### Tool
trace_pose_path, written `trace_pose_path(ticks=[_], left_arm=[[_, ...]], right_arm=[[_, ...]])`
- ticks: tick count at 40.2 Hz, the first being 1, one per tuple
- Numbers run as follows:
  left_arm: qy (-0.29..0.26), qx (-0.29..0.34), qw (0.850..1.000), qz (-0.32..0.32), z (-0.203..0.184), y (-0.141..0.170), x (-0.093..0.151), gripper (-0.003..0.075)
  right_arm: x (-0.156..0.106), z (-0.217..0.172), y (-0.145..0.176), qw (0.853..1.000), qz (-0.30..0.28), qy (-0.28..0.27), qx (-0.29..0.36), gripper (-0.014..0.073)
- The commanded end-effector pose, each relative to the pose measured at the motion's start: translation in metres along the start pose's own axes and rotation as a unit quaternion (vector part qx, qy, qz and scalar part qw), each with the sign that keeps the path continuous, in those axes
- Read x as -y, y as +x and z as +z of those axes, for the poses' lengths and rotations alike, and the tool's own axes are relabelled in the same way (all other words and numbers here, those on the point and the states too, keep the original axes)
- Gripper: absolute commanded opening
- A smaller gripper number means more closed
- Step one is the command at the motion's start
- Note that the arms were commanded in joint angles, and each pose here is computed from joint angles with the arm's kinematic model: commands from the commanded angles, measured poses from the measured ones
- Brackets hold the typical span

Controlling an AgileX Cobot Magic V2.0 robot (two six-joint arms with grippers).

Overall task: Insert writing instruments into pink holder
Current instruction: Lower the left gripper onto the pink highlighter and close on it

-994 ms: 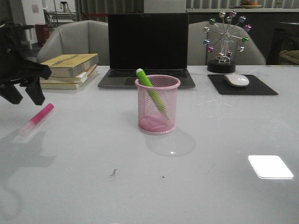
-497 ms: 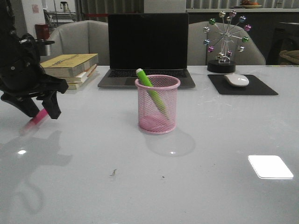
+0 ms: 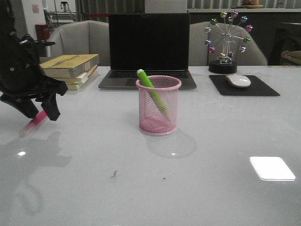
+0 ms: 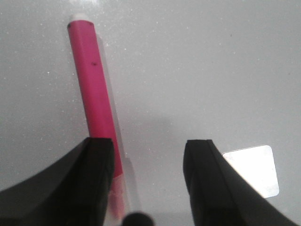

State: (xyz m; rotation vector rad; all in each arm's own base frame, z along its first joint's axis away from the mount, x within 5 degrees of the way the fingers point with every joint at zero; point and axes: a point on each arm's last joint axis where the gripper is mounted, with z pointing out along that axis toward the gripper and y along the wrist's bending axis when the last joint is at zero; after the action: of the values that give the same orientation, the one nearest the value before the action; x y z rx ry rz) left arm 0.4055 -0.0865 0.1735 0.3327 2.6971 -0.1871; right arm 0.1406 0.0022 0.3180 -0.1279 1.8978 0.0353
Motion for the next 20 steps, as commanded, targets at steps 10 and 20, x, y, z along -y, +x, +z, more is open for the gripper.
trace_pose_path(ticks=[10, 20], left_arm=[[-0.009, 0.047, 0.999, -0.008, -0.017, -0.015, -0.009, 0.0398], [-0.009, 0.041, 0.999, -0.009, -0.012, -0.013, -0.009, 0.0393]], right_arm=[[0.004, -0.004, -0.014, 0.999, 0.005, 0.022, 0.042, 0.034], [0.004, -0.004, -0.014, 0.999, 0.005, 0.022, 0.042, 0.034]])
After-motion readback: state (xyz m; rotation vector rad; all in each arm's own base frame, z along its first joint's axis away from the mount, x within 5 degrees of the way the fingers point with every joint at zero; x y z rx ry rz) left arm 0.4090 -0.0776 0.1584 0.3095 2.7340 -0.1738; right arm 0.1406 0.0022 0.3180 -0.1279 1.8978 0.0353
